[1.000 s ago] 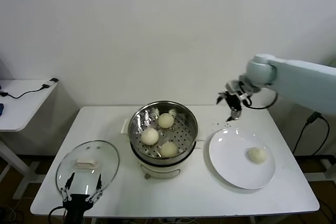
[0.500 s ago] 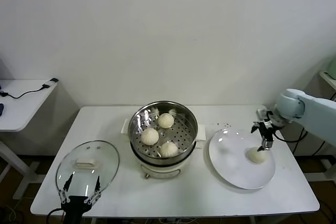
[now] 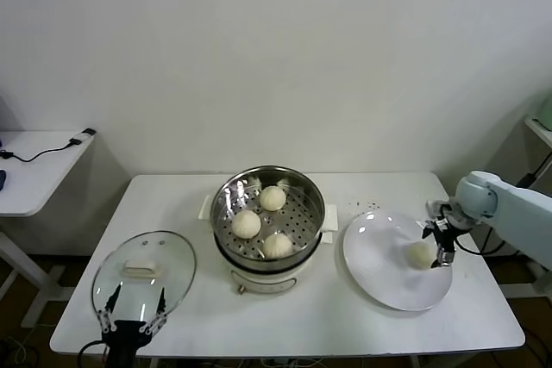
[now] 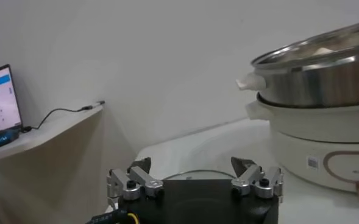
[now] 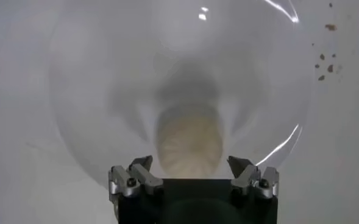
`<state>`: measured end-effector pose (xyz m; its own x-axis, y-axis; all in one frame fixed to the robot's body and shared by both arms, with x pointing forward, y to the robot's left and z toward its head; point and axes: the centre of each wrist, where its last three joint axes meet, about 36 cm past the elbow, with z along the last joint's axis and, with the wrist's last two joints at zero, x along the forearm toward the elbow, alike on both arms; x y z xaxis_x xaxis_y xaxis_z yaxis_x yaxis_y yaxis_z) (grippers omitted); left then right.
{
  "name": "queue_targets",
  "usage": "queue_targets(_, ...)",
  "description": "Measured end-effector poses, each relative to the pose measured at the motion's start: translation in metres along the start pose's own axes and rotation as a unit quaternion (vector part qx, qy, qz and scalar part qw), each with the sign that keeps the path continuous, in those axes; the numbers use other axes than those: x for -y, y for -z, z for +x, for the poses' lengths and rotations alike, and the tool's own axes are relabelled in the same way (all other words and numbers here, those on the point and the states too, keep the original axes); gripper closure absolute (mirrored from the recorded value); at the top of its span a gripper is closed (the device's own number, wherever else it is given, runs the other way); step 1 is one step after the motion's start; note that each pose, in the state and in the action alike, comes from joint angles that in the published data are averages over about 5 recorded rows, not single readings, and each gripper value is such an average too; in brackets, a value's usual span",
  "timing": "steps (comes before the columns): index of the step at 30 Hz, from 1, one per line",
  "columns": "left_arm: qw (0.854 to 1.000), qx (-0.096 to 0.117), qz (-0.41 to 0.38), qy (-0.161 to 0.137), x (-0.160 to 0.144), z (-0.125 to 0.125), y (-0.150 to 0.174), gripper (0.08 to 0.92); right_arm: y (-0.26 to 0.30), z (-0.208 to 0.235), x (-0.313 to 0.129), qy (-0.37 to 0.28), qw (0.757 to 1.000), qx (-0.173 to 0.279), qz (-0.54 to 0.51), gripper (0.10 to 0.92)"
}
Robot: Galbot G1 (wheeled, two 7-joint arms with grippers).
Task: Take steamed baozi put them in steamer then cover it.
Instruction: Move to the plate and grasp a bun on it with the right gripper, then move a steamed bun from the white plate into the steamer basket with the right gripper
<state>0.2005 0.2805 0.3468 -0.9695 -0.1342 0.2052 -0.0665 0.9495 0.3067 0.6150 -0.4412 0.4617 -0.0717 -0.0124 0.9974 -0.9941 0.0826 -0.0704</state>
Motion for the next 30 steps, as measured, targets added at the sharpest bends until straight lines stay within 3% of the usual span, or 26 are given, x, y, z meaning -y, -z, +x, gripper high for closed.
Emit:
queue_targets(5, 1.0, 0.0, -0.002, 0.001, 0.0, 0.0, 0.0, 0.177, 0.001, -0.007, 0.004, 0.004, 1.0, 0.003, -0.002, 0.203)
queue_targets(19, 1.0, 0.0, -0.004, 0.002, -0.001, 0.0, 0.001, 0.177, 0.005, -0.007, 0.011, 0.014, 1.0, 0.013, -0.005, 0.321)
queue_targets(30, 1.0, 0.003, 0.0, -0.002, 0.001, 0.002, 0.003, 0.177, 0.031, 0.048, 0.042, -0.005, 0.999, 0.044, -0.011, 0.334)
